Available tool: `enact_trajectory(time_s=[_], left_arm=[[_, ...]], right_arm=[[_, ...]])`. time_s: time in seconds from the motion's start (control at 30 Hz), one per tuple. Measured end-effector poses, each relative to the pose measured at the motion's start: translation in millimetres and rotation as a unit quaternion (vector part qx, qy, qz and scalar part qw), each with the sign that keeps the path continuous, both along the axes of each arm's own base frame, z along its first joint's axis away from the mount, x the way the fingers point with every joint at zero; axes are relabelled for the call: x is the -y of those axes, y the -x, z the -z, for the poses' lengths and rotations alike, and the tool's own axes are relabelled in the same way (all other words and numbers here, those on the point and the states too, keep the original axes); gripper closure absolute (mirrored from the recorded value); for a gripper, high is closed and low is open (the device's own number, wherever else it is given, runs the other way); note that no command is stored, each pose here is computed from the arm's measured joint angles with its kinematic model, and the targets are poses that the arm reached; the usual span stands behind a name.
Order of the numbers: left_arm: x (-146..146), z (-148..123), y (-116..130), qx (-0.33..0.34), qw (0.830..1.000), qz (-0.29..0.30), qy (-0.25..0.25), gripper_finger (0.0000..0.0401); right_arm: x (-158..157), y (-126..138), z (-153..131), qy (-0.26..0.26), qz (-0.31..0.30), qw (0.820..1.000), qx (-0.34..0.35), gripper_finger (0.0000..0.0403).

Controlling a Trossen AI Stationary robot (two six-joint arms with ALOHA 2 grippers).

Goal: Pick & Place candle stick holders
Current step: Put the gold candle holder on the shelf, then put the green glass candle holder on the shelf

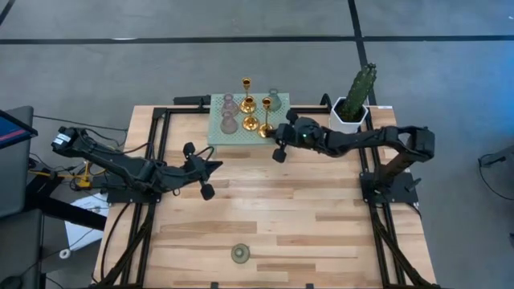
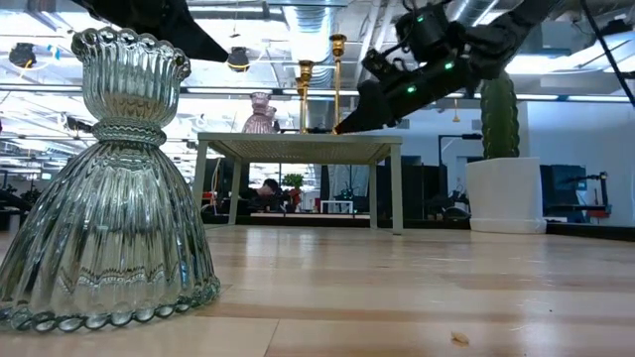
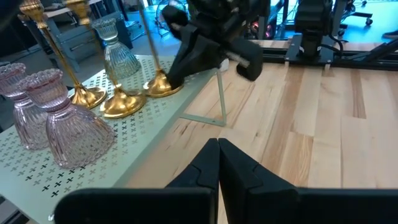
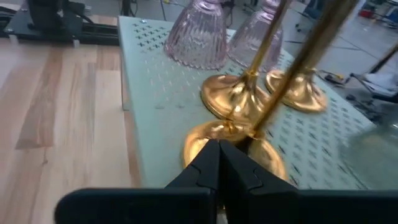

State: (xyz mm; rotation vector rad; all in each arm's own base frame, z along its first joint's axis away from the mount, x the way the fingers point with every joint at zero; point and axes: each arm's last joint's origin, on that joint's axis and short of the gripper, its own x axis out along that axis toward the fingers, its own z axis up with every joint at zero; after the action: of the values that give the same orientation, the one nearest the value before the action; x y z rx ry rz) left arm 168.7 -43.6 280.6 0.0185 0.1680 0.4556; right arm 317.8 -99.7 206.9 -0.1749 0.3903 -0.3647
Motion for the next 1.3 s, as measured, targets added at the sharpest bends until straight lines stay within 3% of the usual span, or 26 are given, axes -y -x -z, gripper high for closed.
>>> enact_trajectory(time_s=[0.2,0.37,0.57,0.87,1.07,1.3], left_arm=[[0,0,0,0.001,1.0,0.0,0.0,0.0398],[0,0,0,0.001,1.0,0.0,0.0,0.0398],[0,0,0,0.0,1.0,0.001,-0.001,0.0397],[0,0,0,0.0,1.0,0.001,-0.001,0.0397],[1,0,-1,-0.001,1.0,0.01,0.0,0.0397],[1,0,-1,-0.002,1.0,0.019,0.001,0.0398]], right_arm=[[8,-28,6,0.001,-0.005,1.0,-0.007,0.0403],[4,-34,-6,-0.011,-0.01,0.999,-0.05,0.0403],[-16,-15,-34,-0.013,-0.022,0.996,-0.08,0.0403],[-53,10,-79,0.032,-0.046,0.998,-0.034,0.0403],[-81,31,-93,0.016,-0.08,0.995,-0.051,0.0403],[-114,61,-95,0.022,-0.126,0.992,-0.001,0.0403]])
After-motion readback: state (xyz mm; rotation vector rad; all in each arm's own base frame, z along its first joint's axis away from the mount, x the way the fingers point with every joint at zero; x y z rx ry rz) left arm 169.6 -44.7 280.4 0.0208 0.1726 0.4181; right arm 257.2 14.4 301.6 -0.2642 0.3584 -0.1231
